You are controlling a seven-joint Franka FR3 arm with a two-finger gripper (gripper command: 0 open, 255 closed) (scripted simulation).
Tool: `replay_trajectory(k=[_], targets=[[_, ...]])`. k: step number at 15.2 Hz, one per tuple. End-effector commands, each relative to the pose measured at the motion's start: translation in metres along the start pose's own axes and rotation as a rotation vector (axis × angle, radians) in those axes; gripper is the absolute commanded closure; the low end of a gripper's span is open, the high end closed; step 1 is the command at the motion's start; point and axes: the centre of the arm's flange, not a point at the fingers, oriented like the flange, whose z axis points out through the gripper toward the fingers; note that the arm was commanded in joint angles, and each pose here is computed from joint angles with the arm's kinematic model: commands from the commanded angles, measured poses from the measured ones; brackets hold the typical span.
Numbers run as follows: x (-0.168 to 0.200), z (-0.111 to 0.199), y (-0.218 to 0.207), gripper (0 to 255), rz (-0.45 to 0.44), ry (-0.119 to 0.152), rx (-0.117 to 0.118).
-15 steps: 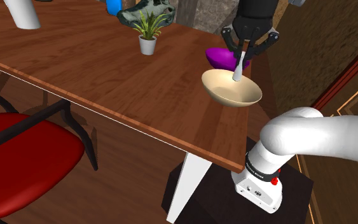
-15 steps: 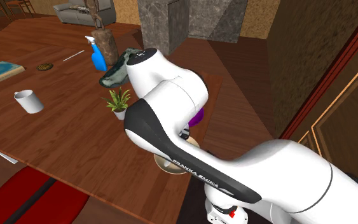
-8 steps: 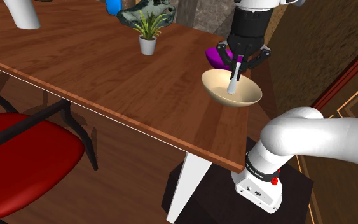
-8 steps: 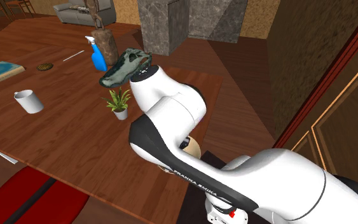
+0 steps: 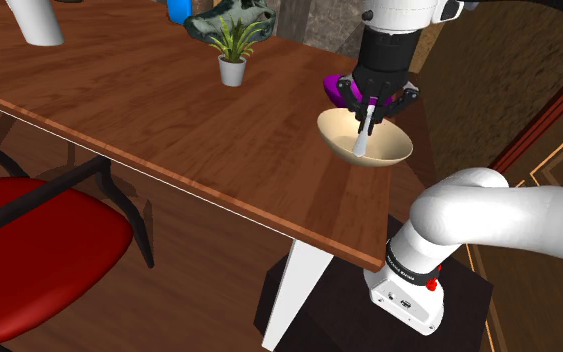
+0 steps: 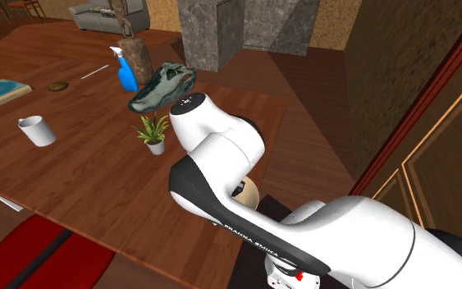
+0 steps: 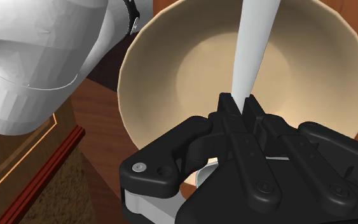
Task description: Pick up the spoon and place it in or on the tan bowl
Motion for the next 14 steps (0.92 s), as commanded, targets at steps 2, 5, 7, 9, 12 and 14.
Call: replay_trajectory(k=[2, 5, 7, 9, 12, 14], targets=[[0.000, 0.000, 0.000, 255, 0.000, 0.000, 0.000], [0.000, 0.000, 0.000, 0, 0.000, 0.000, 0.000], [0.000, 0.000, 0.000, 0, 0.000, 0.000, 0.000], [0.000, -0.013, 0.000, 0, 0.000, 0.000, 0.000], [0.000, -0.050, 0.000, 0, 0.000, 0.000, 0.000], [0.000, -0.050, 0.000, 0, 0.000, 0.000, 0.000]])
